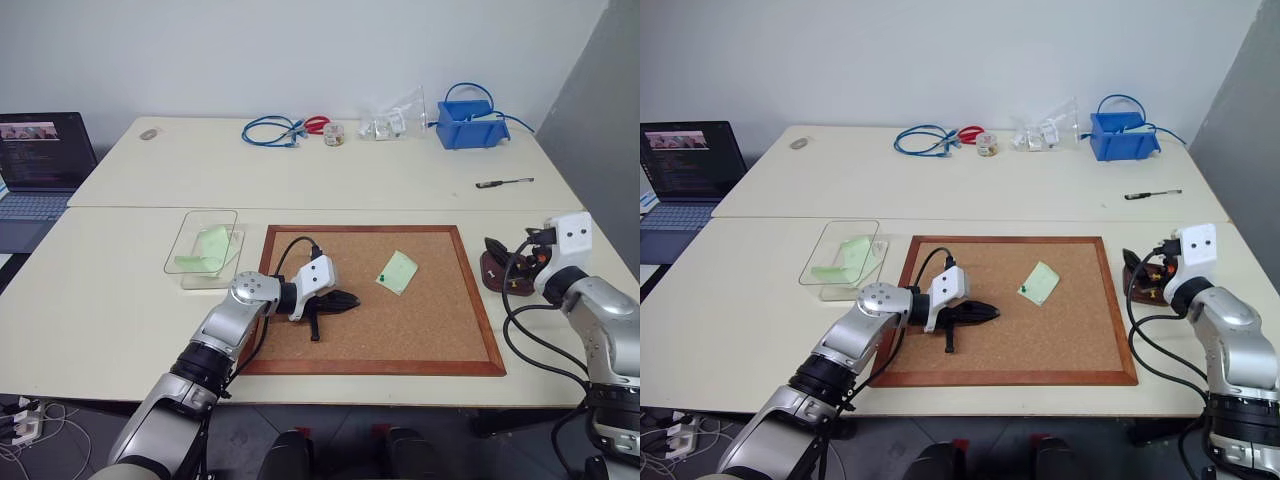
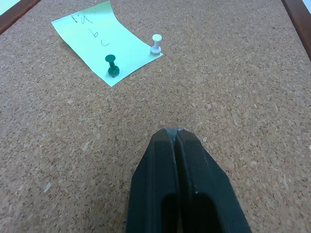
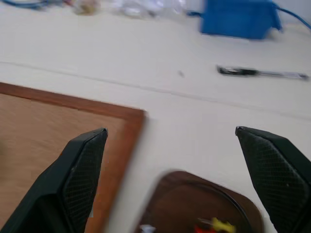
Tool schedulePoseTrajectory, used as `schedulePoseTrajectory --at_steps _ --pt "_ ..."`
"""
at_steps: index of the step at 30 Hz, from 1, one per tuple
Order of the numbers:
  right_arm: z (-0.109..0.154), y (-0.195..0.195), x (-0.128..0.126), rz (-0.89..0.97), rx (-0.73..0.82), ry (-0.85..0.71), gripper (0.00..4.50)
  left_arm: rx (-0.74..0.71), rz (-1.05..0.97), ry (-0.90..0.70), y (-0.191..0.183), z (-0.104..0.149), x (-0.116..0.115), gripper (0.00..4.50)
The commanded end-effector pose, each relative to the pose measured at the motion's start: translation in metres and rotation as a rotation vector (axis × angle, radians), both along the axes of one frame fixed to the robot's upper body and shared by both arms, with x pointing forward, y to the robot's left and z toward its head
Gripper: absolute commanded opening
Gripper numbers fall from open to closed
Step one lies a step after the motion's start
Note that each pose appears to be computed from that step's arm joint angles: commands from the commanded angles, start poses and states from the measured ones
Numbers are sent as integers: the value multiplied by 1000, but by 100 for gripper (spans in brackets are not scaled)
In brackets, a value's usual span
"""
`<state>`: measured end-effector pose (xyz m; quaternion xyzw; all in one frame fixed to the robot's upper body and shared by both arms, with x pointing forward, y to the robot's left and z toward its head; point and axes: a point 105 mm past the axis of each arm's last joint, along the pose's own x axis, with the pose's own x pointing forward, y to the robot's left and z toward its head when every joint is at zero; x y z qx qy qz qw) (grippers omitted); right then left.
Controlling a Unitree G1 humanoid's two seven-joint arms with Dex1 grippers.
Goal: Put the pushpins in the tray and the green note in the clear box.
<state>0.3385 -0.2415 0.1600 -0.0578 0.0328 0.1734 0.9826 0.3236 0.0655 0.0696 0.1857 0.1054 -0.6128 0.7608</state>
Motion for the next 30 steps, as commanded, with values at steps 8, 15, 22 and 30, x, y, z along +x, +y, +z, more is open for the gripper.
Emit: schedulePoseTrajectory --at_steps 8,15,22,30 --pt "-17 118 -32 700 -132 65 447 111 73 60 18 -29 3 0" --pt "-43 117 -26 717 -165 100 447 113 71 63 19 -31 -2 0" --pt "-69 119 -26 696 -176 126 447 112 67 68 18 -33 -5 0" --pt "-70 121 -17 660 -138 103 301 118 69 61 18 -31 -1 0"
